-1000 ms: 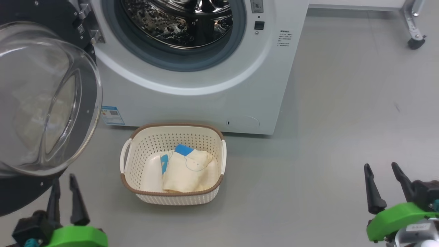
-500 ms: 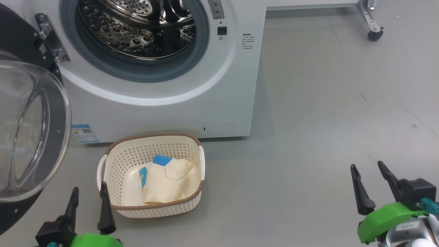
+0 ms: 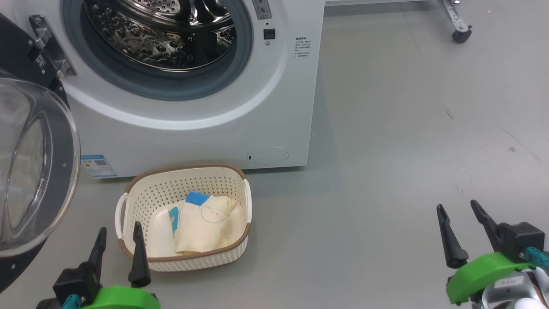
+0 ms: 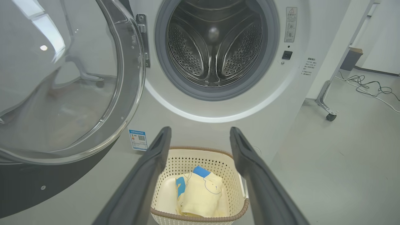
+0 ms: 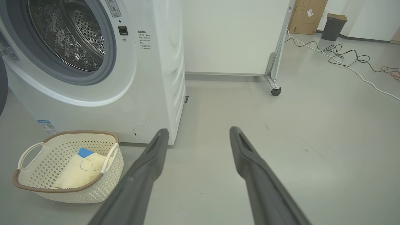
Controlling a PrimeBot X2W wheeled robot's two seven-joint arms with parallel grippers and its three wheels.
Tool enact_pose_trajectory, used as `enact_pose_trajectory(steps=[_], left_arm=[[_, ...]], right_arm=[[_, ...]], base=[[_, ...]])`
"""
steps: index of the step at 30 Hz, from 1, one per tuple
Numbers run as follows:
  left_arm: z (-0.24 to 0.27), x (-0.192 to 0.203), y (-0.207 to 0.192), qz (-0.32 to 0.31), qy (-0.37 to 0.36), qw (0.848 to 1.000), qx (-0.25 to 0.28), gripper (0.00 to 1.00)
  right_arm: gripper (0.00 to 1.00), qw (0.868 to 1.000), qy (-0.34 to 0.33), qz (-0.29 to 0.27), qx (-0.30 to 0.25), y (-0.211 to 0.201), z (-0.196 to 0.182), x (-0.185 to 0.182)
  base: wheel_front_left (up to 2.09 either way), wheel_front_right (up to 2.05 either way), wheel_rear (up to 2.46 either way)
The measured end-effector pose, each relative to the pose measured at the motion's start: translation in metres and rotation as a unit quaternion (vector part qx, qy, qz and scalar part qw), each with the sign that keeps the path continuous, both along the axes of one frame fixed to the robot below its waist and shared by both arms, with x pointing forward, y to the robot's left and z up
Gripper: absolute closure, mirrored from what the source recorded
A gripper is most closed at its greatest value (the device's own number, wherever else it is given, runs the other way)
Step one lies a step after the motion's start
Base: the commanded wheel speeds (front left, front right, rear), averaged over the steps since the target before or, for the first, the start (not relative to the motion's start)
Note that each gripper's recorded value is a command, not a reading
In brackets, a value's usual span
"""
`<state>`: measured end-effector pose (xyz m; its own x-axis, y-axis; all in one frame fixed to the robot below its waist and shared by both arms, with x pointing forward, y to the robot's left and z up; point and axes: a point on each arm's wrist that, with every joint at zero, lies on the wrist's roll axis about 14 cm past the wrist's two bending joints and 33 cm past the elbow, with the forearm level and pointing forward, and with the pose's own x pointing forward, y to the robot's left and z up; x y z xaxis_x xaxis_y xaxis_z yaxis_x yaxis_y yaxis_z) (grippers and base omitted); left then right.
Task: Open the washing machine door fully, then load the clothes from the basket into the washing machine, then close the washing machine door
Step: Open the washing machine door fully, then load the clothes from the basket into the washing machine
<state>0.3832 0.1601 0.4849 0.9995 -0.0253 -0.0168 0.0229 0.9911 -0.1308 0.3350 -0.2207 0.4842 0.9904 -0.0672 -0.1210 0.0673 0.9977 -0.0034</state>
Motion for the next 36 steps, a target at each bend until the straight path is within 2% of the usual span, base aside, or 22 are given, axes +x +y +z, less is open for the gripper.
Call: enact_pose_trajectory(steps=[21,36], left_arm=[[-0.006,0.011,-0.009,-0.018,0.006,1.000,0.012,0.00],[-0.010,0.013,-0.010,-0.021,0.010,1.000,0.016,0.00]], right_arm=[[0.00,1.000,0.017,-0.003,0.002,-0.002,-0.012,0.001],[0.00,1.000,0.022,-0.004,0.005,-0.002,-0.016,0.003]], base=[[0.18,-0.09,-0.09],[1.56,-1.51,-0.05]])
